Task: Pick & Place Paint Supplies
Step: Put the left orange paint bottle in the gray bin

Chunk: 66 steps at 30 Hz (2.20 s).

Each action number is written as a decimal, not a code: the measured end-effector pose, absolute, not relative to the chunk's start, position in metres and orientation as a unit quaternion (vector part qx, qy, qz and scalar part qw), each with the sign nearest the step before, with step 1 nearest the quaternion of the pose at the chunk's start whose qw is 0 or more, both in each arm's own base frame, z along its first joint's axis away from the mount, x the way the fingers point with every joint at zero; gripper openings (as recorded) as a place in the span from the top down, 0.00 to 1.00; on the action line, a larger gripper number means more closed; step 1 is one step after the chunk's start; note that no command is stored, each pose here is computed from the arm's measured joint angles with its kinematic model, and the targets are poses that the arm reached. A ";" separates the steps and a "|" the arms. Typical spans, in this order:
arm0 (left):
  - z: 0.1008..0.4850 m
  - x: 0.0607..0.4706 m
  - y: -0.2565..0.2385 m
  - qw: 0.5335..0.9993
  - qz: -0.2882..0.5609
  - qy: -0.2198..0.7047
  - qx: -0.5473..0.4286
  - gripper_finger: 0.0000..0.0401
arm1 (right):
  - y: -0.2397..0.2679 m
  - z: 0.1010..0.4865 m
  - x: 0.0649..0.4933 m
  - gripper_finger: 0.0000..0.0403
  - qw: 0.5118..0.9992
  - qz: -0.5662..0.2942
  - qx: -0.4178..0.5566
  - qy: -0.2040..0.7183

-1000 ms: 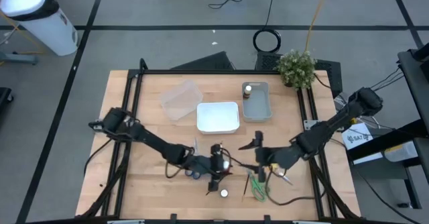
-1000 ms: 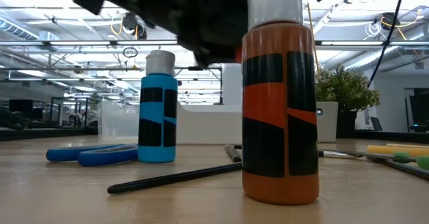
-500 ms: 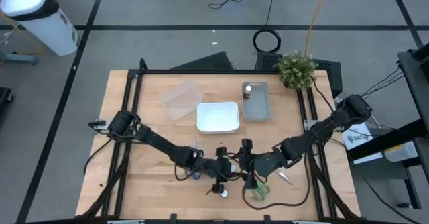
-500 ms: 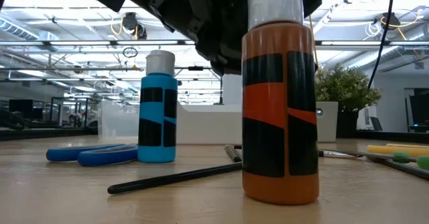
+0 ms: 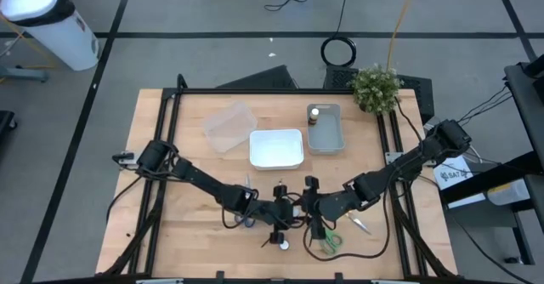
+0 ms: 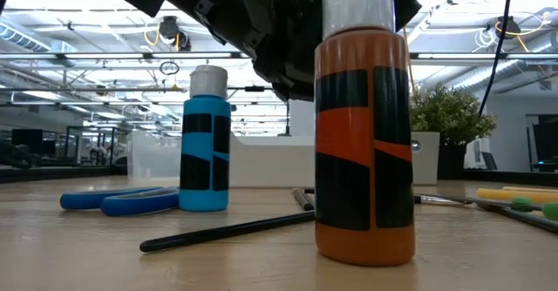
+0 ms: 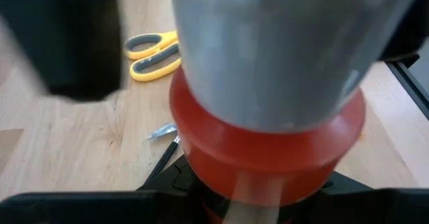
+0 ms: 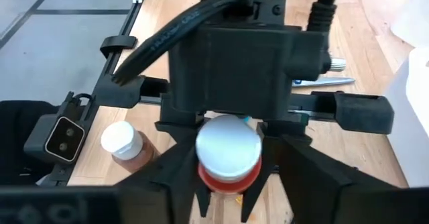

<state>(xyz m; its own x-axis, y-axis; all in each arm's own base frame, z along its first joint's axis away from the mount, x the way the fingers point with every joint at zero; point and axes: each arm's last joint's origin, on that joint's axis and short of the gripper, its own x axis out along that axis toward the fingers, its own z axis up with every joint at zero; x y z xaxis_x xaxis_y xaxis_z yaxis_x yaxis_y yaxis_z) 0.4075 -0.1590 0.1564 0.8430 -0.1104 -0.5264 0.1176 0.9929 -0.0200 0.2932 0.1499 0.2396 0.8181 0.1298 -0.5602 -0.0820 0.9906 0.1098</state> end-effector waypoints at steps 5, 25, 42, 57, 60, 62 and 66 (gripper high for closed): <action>0.156 0.408 -0.159 0.960 -0.058 0.274 0.004 0.67 | 0.150 0.240 0.293 0.74 0.953 0.061 0.031 0.294; 0.196 0.402 -0.154 0.971 -0.065 0.229 -0.011 0.49 | 0.148 0.240 0.293 0.74 0.949 0.085 0.009 0.303; 0.268 0.361 -0.149 0.972 -0.067 0.223 -0.010 0.46 | 0.137 0.252 0.269 0.74 0.942 0.007 0.002 0.336; 0.264 0.258 -0.113 0.984 0.087 0.152 0.028 0.47 | 0.113 0.252 0.228 0.74 0.949 -0.056 0.029 0.310; 0.261 0.240 -0.098 0.989 0.095 0.117 -0.002 0.45 | 0.100 0.257 0.222 0.74 0.951 -0.099 0.045 0.288; 0.258 0.231 -0.090 0.990 0.099 0.103 -0.021 0.45 | 0.088 0.264 0.220 0.74 0.951 -0.137 0.056 0.270; 0.254 0.219 -0.080 0.989 0.109 0.092 -0.034 0.47 | 0.053 0.279 0.216 0.74 0.946 -0.202 0.070 0.242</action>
<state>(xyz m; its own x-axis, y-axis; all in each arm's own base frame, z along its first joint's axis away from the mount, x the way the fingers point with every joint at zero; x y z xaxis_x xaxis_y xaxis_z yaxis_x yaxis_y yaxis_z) 0.2189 -0.0795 0.2537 0.9595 0.2090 -0.1887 -0.2216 0.9740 -0.0481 0.2156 0.0527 0.2791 0.8009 -0.3485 -0.4869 0.4167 0.9084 0.0353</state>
